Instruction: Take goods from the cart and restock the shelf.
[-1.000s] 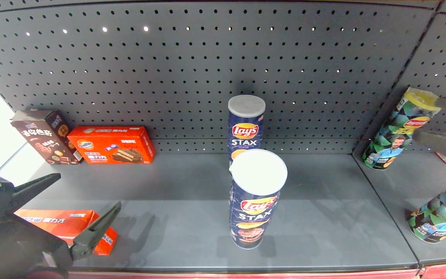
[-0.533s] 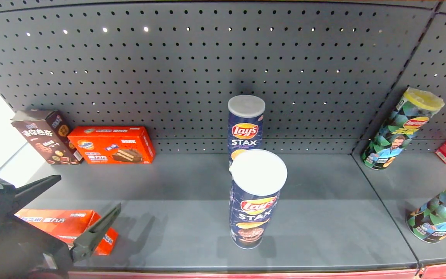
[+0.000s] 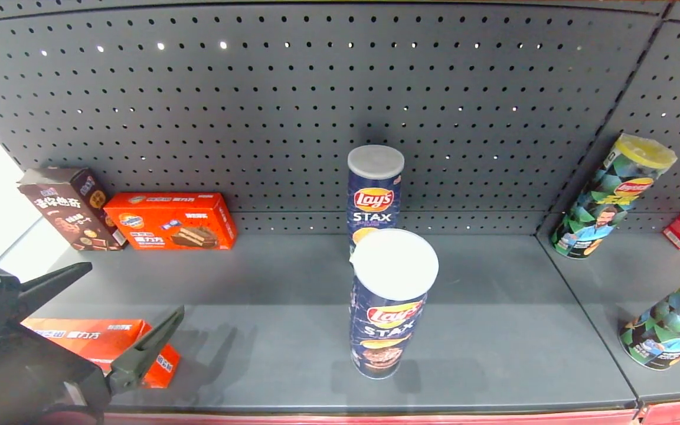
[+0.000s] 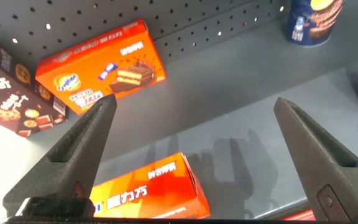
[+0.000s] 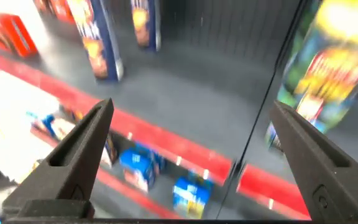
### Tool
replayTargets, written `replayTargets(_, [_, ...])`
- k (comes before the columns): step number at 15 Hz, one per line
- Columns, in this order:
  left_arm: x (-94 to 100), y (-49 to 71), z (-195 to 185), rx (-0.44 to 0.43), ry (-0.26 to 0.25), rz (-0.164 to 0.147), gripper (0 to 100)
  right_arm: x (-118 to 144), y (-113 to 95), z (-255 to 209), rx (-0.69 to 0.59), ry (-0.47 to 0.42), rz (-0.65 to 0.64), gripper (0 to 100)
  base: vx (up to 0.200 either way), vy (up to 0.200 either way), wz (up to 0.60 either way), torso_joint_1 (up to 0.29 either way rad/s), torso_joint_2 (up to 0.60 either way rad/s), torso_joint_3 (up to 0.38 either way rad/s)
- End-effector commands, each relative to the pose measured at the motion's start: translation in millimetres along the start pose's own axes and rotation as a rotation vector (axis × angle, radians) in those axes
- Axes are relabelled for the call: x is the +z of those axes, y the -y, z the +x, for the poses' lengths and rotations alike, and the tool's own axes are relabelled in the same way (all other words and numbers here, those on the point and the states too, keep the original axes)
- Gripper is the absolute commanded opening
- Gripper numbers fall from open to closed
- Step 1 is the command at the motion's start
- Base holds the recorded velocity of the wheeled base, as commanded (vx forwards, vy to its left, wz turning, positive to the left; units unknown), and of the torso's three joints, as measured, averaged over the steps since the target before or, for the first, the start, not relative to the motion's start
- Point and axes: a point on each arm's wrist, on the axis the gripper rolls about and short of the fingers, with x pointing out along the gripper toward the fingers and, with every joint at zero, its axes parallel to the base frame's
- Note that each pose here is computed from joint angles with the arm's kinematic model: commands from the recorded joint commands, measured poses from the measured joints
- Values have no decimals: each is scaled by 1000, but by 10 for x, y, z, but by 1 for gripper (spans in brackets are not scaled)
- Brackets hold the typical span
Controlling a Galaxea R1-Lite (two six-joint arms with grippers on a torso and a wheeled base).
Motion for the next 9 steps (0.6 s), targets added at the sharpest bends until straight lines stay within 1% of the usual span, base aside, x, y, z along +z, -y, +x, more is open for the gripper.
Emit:
replayTargets(1, [5,-1,4,2,1,-1,100,-308,-27,53,-5,-71,12,100,0,0,0,0,0,0])
replayTargets(2, [-4,2,2,-1,-2,2,100,-433,-31,93,-38,-115,11,100,0,0,0,0,0,0])
replayTargets(3, [-9,0,-1,0,-4,2,100,-533,-27,119,-97,-153,7,100,0,0,0,0,0,0])
replayTargets(4, [-9,0,-1,0,-4,2,100,-531,-22,120,-126,-151,14,100,0,0,0,0,0,0])
replayTargets(5, [-17,4,-3,-2,-7,3,100,-532,-34,120,-215,-153,59,100,0,0,0,0,0,0])
replayTargets(6, [-30,6,-6,-3,-11,5,100,-526,-61,133,-318,-171,74,100,0,0,0,0,0,0])
replayTargets(7, [-30,6,-6,-5,-11,5,100,-518,-61,159,-396,-199,96,100,0,0,0,0,0,0])
replayTargets(8, [-29,9,-7,-8,-10,6,100,-522,-42,161,-457,-208,91,100,0,0,0,0,0,0])
replayTargets(9, [-24,10,1,-10,-9,6,100,-514,-30,162,-511,-196,87,100,0,0,0,0,0,0])
